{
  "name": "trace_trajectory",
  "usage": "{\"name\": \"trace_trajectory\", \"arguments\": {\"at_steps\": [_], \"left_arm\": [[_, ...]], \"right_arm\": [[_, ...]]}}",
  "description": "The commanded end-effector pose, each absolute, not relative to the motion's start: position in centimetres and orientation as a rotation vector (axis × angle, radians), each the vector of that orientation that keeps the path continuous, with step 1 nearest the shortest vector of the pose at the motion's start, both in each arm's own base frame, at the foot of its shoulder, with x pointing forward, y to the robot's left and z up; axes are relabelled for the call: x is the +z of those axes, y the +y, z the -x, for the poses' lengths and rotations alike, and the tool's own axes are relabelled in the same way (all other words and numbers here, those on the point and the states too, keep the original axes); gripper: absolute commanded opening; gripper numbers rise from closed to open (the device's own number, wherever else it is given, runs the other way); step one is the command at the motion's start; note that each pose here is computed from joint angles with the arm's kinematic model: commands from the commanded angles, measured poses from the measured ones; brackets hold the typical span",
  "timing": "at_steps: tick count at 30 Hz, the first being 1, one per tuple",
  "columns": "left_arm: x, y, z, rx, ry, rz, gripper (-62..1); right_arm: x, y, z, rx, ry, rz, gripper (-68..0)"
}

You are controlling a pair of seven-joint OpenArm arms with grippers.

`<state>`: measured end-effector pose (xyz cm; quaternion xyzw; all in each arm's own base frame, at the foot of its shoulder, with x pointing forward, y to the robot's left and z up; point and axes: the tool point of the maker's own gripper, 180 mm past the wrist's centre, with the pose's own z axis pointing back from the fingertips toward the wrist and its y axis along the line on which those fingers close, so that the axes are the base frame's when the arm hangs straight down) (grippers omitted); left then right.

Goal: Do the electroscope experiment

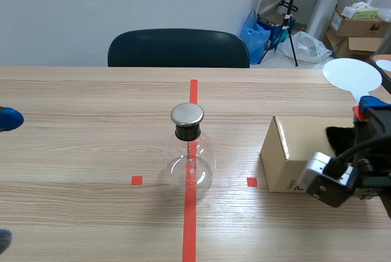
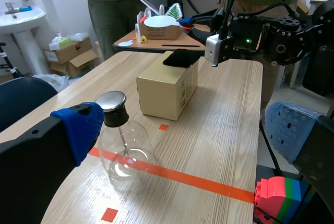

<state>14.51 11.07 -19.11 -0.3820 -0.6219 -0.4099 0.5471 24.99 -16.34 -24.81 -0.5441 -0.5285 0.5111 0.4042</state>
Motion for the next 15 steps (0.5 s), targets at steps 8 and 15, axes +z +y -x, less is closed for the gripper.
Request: {"name": "trace_trajectory", "arguments": {"at_steps": [8,15], "left_arm": [[-18.7,11.0,-14.6,-0.953,-1.496,0.914,1.4],[-19.3,10.9,-14.6,-0.963,-1.465,0.898,0.2]], "right_arm": [[-24.6,-14.1,-25.2,1.275,-1.359,1.361,-66.0],[-23.9,-12.4,-26.0,1.217,-1.396,1.365,-66.0]]}}
